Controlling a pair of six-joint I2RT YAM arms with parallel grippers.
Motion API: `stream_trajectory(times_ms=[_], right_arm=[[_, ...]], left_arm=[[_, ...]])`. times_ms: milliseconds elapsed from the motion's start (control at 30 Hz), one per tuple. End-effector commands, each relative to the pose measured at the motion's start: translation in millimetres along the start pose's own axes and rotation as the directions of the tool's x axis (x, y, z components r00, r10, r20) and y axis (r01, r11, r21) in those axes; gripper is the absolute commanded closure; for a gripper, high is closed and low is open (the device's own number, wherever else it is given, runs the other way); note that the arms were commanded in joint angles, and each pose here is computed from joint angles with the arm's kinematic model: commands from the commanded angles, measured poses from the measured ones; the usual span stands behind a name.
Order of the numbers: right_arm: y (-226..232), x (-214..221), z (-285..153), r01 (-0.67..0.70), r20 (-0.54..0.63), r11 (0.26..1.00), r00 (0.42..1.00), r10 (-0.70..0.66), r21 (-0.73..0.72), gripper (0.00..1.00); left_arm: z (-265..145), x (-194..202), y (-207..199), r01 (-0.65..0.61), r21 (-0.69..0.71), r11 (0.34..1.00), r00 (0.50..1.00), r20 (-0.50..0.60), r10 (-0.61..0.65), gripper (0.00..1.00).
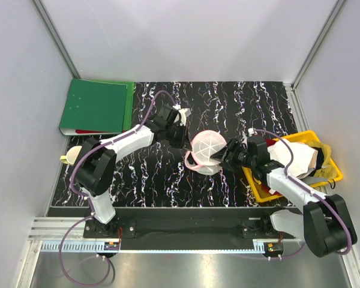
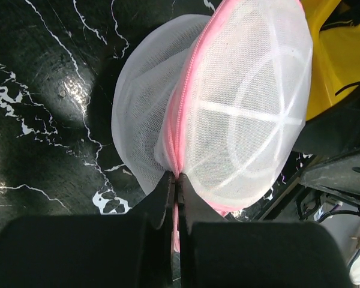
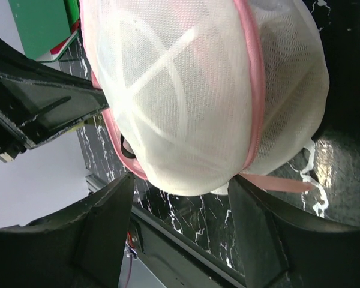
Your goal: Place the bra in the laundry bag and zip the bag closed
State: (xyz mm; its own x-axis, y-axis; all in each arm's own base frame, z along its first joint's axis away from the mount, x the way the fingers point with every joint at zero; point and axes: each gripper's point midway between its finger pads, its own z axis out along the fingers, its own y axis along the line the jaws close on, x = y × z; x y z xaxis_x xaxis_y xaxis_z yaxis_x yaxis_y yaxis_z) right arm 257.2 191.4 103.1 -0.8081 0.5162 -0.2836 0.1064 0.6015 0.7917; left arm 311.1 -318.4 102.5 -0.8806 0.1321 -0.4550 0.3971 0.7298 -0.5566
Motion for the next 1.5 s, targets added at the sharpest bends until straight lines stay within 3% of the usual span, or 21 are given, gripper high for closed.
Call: stream_trajectory(times_ms=[0,100,133,200,233,400,433,567,700,933,967,1033,1100,1333,1467], right_arm=[[21,-8,11,0.014,0.015,0.994,1.000,-0.012,-0.108,0.29],[22,-10,18,-0.015,0.012,0.993,1.000,0.017,-0.120,0.33],[25,-13,19,-0.023,0.015,0.992,1.000,0.025,-0.125,0.37],[28,-13,20,-0.070,0.002,0.990,0.998,0.071,-0.124,0.44],[31,-14,19,-0.086,0.001,0.988,0.996,0.087,-0.126,0.54],[41,-20,5,-0.167,0.029,0.983,0.985,0.170,-0.077,0.77],[43,-22,3,-0.195,0.036,0.978,0.979,0.199,-0.078,0.83],[50,-22,-1,-0.264,0.026,0.960,0.963,0.267,-0.089,1.00],[59,-25,-6,-0.323,0.025,0.941,0.944,0.328,-0.104,1.00],[61,-31,-13,-0.395,0.061,0.912,0.913,0.402,-0.109,1.00],[61,-33,-14,-0.402,0.073,0.909,0.909,0.411,-0.112,1.00],[59,-33,-14,-0.434,0.076,0.894,0.893,0.443,-0.111,1.00],[58,-34,-15,-0.450,0.086,0.886,0.883,0.460,-0.114,1.00],[66,-40,-18,-0.483,0.093,0.865,0.863,0.496,-0.135,1.00],[64,-37,-17,-0.490,0.080,0.862,0.862,0.501,-0.128,1.00]], left_arm=[[-11,-13,-14,-0.063,0.036,0.997,0.997,0.038,0.062,0.93],[-22,-14,-7,-0.073,-0.033,0.997,0.995,0.072,0.075,0.74],[-26,-14,-6,-0.082,-0.055,0.995,0.993,0.085,0.087,0.59],[-44,-16,1,-0.109,-0.155,0.982,0.981,0.141,0.131,0.49],[-49,-11,-4,-0.134,-0.184,0.974,0.975,0.151,0.163,0.45],[-90,1,-19,-0.151,-0.331,0.932,0.917,0.305,0.257,0.52],[-84,15,-25,-0.170,-0.315,0.934,0.913,0.305,0.270,0.58],[-80,35,-57,-0.208,-0.237,0.949,0.886,0.366,0.286,0.64],[-61,47,-77,-0.256,-0.203,0.945,0.886,0.343,0.313,0.64],[-39,39,-93,-0.221,-0.192,0.956,0.902,0.334,0.275,0.57],[-34,40,-92,-0.205,-0.201,0.958,0.907,0.328,0.263,0.57],[-32,37,-98,-0.150,-0.180,0.972,0.918,0.339,0.205,0.68],[-27,37,-99,-0.109,-0.191,0.975,0.920,0.353,0.172,0.70],[-6,33,-96,-0.016,-0.249,0.968,0.913,0.392,0.116,0.58],[-9,19,-92,0.022,-0.293,0.956,0.887,0.447,0.116,0.57]])
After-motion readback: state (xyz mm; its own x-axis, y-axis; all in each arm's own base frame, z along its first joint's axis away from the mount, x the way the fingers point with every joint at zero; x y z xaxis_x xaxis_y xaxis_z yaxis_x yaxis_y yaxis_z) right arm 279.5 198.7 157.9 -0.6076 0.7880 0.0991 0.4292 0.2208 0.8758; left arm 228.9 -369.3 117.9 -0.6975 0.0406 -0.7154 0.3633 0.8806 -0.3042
